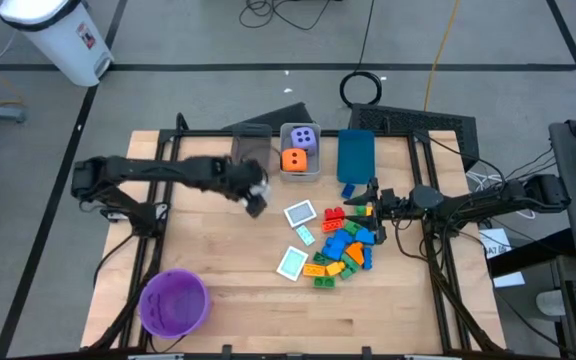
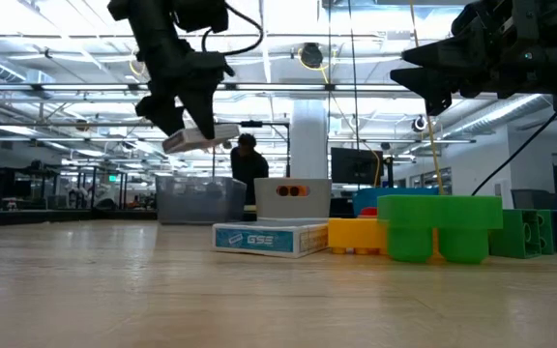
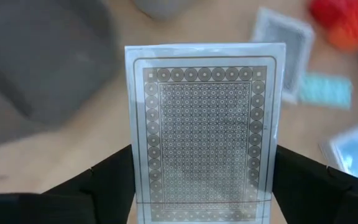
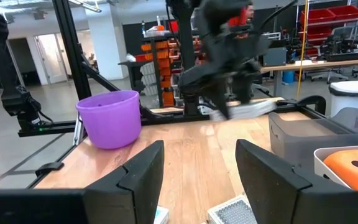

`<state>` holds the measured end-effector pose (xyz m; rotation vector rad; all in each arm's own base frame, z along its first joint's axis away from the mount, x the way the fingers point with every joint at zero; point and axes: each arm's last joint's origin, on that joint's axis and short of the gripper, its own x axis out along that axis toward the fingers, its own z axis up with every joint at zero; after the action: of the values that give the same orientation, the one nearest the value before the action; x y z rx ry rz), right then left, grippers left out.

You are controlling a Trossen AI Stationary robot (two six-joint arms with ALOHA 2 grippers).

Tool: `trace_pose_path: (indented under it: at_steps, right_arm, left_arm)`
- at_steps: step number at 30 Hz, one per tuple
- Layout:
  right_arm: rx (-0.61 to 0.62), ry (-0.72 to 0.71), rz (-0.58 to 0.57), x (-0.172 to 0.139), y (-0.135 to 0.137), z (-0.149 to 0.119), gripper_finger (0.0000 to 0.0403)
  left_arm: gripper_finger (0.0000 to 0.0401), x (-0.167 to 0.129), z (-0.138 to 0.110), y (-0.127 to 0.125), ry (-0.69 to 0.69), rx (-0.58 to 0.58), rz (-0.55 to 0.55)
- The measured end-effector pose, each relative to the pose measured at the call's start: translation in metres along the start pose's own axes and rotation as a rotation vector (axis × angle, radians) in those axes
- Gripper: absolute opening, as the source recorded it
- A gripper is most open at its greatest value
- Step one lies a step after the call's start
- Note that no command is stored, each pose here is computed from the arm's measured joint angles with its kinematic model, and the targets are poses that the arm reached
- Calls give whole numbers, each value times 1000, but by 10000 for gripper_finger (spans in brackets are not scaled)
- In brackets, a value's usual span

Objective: Pick & Place Toys
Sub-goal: Put the brown deck of cards into the black bin, then put the black deck of cards into the black bin

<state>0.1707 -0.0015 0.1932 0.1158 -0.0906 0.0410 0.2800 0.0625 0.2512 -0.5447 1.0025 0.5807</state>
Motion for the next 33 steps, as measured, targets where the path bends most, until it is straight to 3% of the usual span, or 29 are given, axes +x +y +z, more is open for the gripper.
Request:
trace_pose_path:
  at_steps: [4,9,13,16,24,33]
  right_arm:
    - [0,1,0,0,0,0,192]
    - [0,2,0,0,0,0,192]
    - [0,9,-1,0,0,-1,192]
    - [-5,8,-1,0,0,-1,192]
    - [-8,8,-1,0,0,-1,192]
    - [-7,10,-5,0,0,-1,192]
  left_arm:
    - [336,-2,21,32,-66,-75,35]
    - [314,6,44,70,-139,-143,83]
    - [314,19,54,95,-142,-190,119]
    - [336,36,58,108,-99,-198,119]
    - [368,72,60,122,-39,-196,135]
    - [371,48,64,119,-101,-152,120]
